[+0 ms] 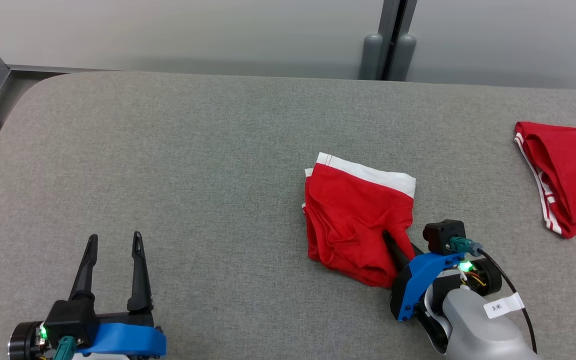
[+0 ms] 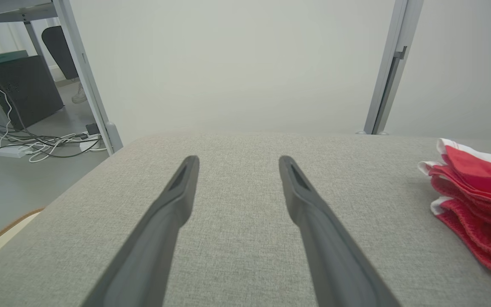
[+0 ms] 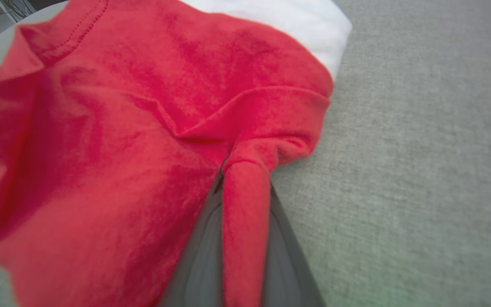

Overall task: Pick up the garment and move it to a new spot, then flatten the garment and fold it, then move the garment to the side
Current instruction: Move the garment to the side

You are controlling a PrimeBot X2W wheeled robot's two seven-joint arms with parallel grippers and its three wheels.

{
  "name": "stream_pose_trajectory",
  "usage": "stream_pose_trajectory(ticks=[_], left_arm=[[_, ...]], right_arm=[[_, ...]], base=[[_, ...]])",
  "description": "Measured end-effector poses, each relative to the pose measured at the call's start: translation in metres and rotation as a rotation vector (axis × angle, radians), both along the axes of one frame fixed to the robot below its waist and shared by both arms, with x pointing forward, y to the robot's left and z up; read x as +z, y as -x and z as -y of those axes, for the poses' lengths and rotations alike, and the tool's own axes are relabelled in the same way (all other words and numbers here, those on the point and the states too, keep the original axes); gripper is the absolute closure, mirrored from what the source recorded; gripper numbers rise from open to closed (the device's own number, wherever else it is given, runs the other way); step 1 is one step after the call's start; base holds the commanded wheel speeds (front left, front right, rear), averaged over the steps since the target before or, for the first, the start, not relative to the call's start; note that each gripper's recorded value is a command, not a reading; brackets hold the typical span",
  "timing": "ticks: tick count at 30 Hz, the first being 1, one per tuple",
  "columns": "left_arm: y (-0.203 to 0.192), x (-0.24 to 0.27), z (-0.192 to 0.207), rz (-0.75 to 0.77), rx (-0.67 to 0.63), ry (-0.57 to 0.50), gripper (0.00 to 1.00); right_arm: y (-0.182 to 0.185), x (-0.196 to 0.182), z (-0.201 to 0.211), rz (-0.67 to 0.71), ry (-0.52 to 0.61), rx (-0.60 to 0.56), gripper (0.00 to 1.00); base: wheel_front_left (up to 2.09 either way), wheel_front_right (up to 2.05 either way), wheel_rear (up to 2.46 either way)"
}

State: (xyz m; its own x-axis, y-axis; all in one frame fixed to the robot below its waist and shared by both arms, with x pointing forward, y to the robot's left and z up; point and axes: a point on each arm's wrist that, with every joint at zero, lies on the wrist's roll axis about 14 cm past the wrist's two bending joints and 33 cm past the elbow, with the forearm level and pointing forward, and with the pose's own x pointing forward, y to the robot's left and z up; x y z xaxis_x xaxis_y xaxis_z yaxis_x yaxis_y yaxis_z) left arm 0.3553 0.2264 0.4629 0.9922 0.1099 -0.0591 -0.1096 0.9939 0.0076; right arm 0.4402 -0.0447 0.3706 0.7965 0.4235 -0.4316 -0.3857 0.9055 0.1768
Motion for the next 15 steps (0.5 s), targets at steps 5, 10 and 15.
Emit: stream_pose_trajectory(ticks=[5,10,15], left_arm=[[-0.006,-0.003,0.006,-0.005,-0.017,0.011,0.0],[-0.02,-0.011,0.024,-0.02,-0.071,0.026,0.0],[-0.046,-0.018,0.052,-0.027,-0.163,0.038,0.0]], right_arm=[[-0.002,0.0,0.007,0.004,-0.004,-0.022,1.0],[-0.006,0.002,0.037,0.025,0.003,-0.084,1.0],[-0.004,0.001,0.085,0.041,0.033,-0.18,1.0]], base=[[0.0,0.0,0.0],[0.0,0.0,0.0],[0.0,0.0,0.0]])
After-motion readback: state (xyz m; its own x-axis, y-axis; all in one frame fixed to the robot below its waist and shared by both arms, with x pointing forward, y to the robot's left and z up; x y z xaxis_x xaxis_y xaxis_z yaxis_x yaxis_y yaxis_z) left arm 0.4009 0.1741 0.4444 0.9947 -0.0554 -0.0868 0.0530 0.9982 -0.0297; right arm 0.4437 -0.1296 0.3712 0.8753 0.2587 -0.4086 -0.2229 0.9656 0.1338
